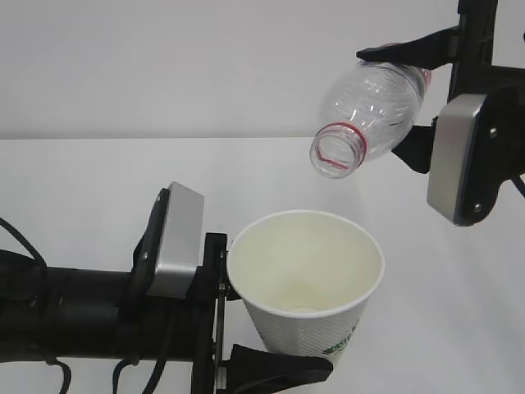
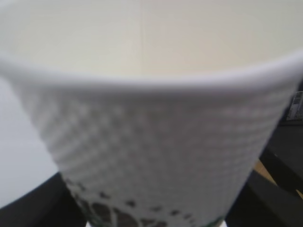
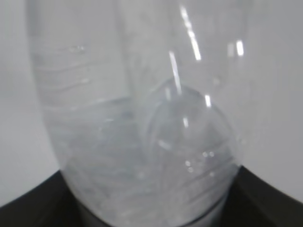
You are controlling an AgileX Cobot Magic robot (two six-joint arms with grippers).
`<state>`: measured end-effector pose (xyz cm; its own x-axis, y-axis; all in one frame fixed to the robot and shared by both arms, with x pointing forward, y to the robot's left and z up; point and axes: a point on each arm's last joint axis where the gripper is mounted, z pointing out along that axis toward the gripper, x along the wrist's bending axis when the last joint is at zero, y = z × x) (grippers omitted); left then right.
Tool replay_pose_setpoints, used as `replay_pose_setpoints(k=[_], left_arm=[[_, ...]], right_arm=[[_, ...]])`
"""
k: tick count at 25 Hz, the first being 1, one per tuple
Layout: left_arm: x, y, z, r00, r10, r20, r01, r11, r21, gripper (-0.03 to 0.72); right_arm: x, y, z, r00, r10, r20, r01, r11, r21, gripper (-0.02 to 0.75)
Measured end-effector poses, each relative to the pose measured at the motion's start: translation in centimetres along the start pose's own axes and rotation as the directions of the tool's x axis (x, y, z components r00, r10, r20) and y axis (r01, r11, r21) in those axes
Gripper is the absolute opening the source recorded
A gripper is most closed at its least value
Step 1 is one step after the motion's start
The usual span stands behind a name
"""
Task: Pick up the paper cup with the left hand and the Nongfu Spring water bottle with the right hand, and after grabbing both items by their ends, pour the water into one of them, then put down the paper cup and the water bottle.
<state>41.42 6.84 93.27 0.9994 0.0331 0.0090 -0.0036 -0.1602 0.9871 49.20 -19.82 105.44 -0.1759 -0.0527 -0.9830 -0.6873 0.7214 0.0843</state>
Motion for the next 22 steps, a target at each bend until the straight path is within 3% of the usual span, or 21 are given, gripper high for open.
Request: replay_pose_setpoints(k=[22], left_arm=[[0.43,0.16,0.1,1.0,-0.006,-0.031,0.006,1.0,-0.004,0.555]], right_arm=[[-0.09,0.12,0.0,1.0,-0.028,0.01,0.028,1.0,-0.013,0.512]])
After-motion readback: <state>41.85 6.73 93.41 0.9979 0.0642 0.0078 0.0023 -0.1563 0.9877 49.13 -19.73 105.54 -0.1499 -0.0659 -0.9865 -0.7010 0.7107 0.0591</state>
